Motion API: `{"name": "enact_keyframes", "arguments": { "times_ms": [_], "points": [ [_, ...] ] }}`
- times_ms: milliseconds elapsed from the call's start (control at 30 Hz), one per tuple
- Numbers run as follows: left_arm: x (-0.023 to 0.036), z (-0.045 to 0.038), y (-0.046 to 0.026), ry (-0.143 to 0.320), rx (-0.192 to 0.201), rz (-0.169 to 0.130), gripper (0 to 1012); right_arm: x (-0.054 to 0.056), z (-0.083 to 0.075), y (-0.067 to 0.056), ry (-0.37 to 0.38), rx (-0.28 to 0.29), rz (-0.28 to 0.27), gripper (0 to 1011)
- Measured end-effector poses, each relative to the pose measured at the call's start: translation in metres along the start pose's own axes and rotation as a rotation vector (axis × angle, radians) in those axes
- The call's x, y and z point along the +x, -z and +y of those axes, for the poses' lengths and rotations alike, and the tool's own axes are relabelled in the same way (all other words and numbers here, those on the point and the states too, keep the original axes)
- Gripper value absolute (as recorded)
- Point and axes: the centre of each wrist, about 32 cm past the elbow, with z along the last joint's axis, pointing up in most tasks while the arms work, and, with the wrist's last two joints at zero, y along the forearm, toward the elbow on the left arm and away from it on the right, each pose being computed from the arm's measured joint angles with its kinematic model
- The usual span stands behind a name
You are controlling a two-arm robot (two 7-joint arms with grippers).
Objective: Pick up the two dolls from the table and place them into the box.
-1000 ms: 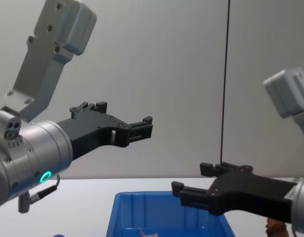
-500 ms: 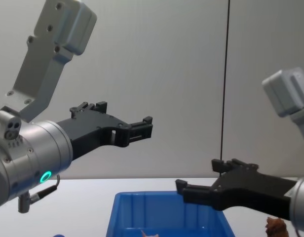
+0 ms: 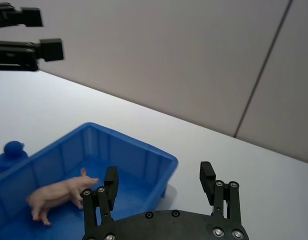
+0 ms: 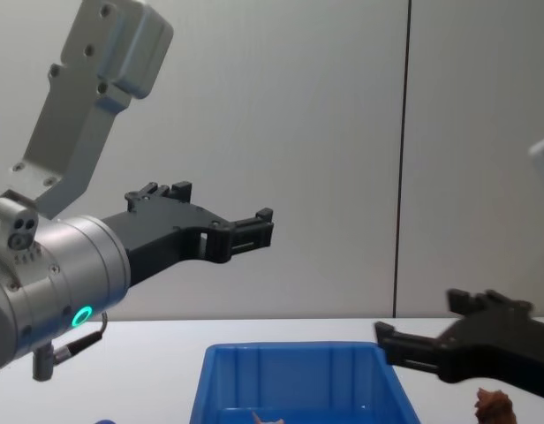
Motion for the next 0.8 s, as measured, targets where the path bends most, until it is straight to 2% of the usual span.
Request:
{"name": "enact_keyframes", "arguments": {
  "times_ms": [333,800],
  "points": [
    [0.0000,0.0000,0.0000,0.000,0.000,0.000,1001,-0.006,-0.026,0.007,0.131,-0.070,0.024,1001],
    [0.0000,0.0000,0.0000,0.000,0.000,0.000,1001,-0.010,-0.046,0.024,0.199,-0.175,0.076,1001]
  ]
}}
